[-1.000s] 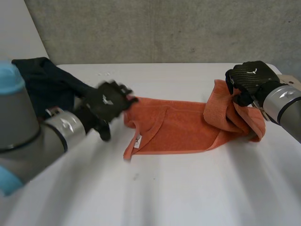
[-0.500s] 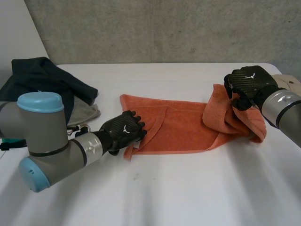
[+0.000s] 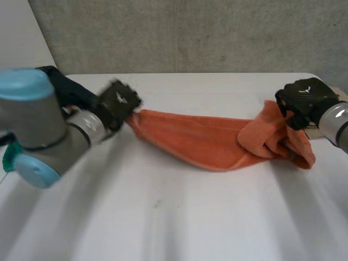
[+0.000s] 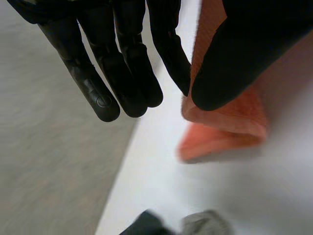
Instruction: Fold the laundry.
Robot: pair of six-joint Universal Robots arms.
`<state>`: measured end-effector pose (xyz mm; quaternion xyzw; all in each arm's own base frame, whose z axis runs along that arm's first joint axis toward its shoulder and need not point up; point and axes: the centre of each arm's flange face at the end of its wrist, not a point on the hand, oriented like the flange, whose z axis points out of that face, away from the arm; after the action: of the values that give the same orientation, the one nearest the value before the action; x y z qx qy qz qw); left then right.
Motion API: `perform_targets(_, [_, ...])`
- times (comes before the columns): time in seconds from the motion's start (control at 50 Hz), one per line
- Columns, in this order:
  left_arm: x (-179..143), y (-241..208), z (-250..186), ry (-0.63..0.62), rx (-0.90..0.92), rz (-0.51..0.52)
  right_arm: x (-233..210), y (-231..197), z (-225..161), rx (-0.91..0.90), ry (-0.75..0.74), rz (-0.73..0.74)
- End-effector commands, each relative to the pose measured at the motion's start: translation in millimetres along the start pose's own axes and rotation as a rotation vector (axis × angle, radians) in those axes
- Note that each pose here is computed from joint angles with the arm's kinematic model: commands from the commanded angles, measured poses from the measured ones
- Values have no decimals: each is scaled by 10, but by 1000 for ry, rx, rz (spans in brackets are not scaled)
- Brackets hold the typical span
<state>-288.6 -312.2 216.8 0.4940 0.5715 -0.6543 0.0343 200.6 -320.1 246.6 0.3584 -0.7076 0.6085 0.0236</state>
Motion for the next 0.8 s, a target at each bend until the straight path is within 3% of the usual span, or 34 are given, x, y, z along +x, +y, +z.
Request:
perform_targets(0.02, [-492,-17,-224,-156,-85,-315,-24,124,-280,-210,-120,-243])
perform_targets(0.1, [-356,111,-284,-76,-203,-424,-58,154,-324,-264,-169,-315])
perform_targets(0.24, [-32,400,-173,49,-370,-491,-110,290,32,-231,-121,-186])
perform_targets(0.34, [-43,587,4,-5,-424,-484,-95,399,321,-172,-59,-125])
perform_targets(0.44, [-199,590,172,-93,-404,-468,95,433,622,-66,110,-114])
perform_targets(0.5, [-346,449,258,-127,-328,-472,211,318,744,50,201,-115])
perform_targets(0.58, [-742,38,423,-238,-112,-453,505,-132,960,352,362,-140])
perform_targets(0.66, [-1540,-654,433,-496,230,-434,1027,-812,916,683,593,-114])
perform_targets(0.74, [-1926,-976,288,-618,394,-483,1299,-1094,732,802,673,3])
perform_targets(0.8, [-2010,-1053,216,-633,432,-538,1355,-1136,666,840,649,77])
